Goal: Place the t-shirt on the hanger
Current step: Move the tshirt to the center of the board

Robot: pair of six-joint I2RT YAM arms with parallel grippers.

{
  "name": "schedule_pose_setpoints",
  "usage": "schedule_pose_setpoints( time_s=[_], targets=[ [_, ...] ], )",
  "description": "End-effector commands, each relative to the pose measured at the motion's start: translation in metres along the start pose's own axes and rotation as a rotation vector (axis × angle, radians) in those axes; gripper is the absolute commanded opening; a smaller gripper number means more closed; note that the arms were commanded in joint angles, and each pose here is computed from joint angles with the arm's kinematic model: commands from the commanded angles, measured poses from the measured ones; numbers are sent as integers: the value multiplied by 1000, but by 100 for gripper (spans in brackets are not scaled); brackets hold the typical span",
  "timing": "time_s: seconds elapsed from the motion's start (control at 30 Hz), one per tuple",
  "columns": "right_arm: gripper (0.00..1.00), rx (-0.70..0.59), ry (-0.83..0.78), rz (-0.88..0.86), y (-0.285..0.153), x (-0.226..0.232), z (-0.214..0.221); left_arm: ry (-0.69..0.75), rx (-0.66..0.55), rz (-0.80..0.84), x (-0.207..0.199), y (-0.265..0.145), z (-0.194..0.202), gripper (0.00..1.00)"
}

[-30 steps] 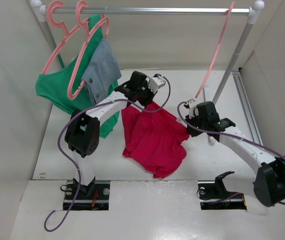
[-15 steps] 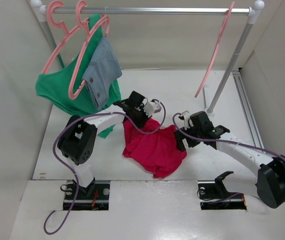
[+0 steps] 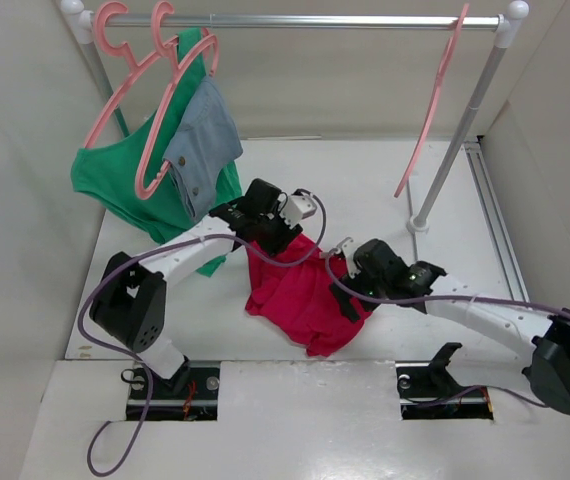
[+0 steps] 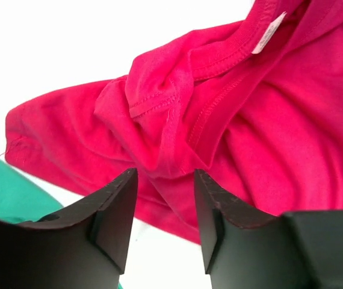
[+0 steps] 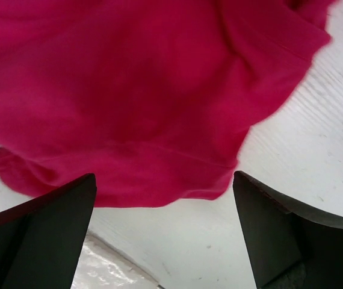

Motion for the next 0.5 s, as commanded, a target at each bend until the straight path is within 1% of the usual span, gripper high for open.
schedule_pose_setpoints(
  time_s=[0.0, 0.07, 0.1, 0.13, 0.17, 0.2, 0.27, 0.3, 0.33, 0.37, 0.4, 0.43, 0.47],
  targets=[
    [99, -40, -51, 36, -11, 14, -24, -27, -20, -11, -2, -21, -9, 40],
    [99, -45, -92, 56, -15, 20, -28, -24, -35, -26, -2, -32, -13, 40],
    [99, -53, -136, 45, -19, 32, -32, -2, -71, -43, -1, -44, -20, 40],
    [99, -65, -159, 48, -21, 37, -35, -4, -87, -61, 6, -52, -18, 40],
    [99, -73, -181, 82, -26, 37, -37, 8, -119, -79, 11, -58, -16, 40],
    [99, -80, -230, 76, -30, 49, -38, 35, -214, -99, 12, -85, -25, 40],
    [99, -87, -282, 98, -40, 57, -42, 118, -314, -131, 13, -106, -26, 44],
    [99, -100, -304, 118, -45, 60, -46, 184, -362, -154, 14, -105, -17, 48],
    [99, -128, -363, 82, -53, 76, -52, 207, -468, -183, 9, -128, -20, 55],
    [99, -146, -409, 77, -57, 82, -58, 216, -513, -196, 7, -133, -17, 69],
    [99, -163, -441, 71, -65, 88, -63, 216, -549, -184, 3, -127, -7, 74],
    [99, -177, -489, 46, -71, 100, -68, 200, -610, -175, -3, -138, -7, 78],
    [99, -210, -517, 43, -88, 105, -85, 185, -627, -163, -5, -138, -4, 79]
  ],
)
Point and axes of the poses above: each gripper's point midway between its finger pads, its own y axis out along the fingers, its own x axis along the line the jaws close on, z = x × y, the point moved 4 cm from there along -y, back along the fingers, and after that the axes turned 10 degrees about -y, right-handed, at the moved point
